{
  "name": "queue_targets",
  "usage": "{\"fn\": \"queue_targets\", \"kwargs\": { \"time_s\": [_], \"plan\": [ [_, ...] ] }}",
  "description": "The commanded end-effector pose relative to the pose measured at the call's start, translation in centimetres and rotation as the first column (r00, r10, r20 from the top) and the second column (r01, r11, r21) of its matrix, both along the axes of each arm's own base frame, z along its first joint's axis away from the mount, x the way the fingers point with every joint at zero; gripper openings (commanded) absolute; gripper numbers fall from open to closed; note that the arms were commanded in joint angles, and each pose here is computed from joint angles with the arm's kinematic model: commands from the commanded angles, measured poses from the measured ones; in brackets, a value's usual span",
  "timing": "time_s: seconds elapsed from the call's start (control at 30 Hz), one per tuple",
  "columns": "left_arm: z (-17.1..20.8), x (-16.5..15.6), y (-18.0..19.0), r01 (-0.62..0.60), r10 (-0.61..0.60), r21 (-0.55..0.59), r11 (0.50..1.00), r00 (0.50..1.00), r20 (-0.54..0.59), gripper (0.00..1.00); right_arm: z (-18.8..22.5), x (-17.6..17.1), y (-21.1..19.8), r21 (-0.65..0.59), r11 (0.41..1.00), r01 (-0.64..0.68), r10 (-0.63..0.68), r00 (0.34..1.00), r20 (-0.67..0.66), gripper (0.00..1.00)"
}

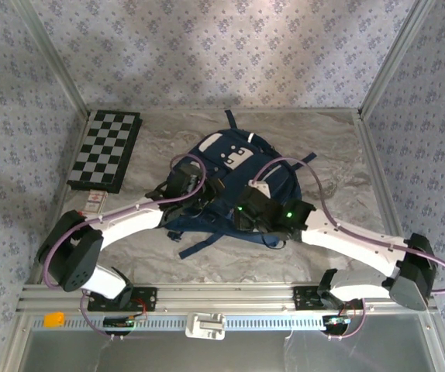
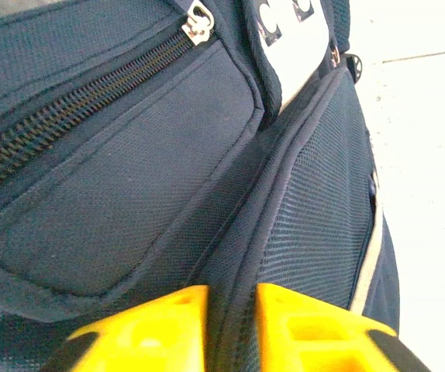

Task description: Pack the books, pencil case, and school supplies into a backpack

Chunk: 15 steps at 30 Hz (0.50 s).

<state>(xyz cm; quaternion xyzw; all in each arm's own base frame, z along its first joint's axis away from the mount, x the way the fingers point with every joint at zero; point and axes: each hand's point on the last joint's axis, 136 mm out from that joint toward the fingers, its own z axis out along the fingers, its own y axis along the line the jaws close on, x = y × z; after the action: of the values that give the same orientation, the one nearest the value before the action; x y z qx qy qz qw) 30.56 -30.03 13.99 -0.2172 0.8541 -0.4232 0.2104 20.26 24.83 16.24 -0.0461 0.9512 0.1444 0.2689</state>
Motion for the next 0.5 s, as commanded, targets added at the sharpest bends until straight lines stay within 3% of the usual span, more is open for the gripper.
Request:
{"fn": "queue_targets", "kwargs": {
  "time_s": [0.0, 0.27, 0.47],
  "plan": [
    [3.6, 1.0, -1.6, 0.025, -0.019, -0.092, 0.995, 0.998, 0.065, 0.14, 0.4, 0.2, 0.6, -0.031, 0.999, 0.037, -0.036, 0.999, 0.014, 0.47],
    [4.6, 0.7, -1.6, 0.040, -0.033, -0.094, 0.995, 0.997, 0.067, 0.00, -0.5, 0.9, 2.2, -0.036, 0.980, 0.195, -0.195, 0.981, 0.007, 0.41],
    [4.6, 0.4, -1.3, 0.036, -0.030, -0.088, 0.996, 0.997, 0.065, 0.00, -0.9, 2.2, 3.2, -0.013, 0.942, 0.335, -0.334, 0.942, 0.023, 0.42]
  ]
}}
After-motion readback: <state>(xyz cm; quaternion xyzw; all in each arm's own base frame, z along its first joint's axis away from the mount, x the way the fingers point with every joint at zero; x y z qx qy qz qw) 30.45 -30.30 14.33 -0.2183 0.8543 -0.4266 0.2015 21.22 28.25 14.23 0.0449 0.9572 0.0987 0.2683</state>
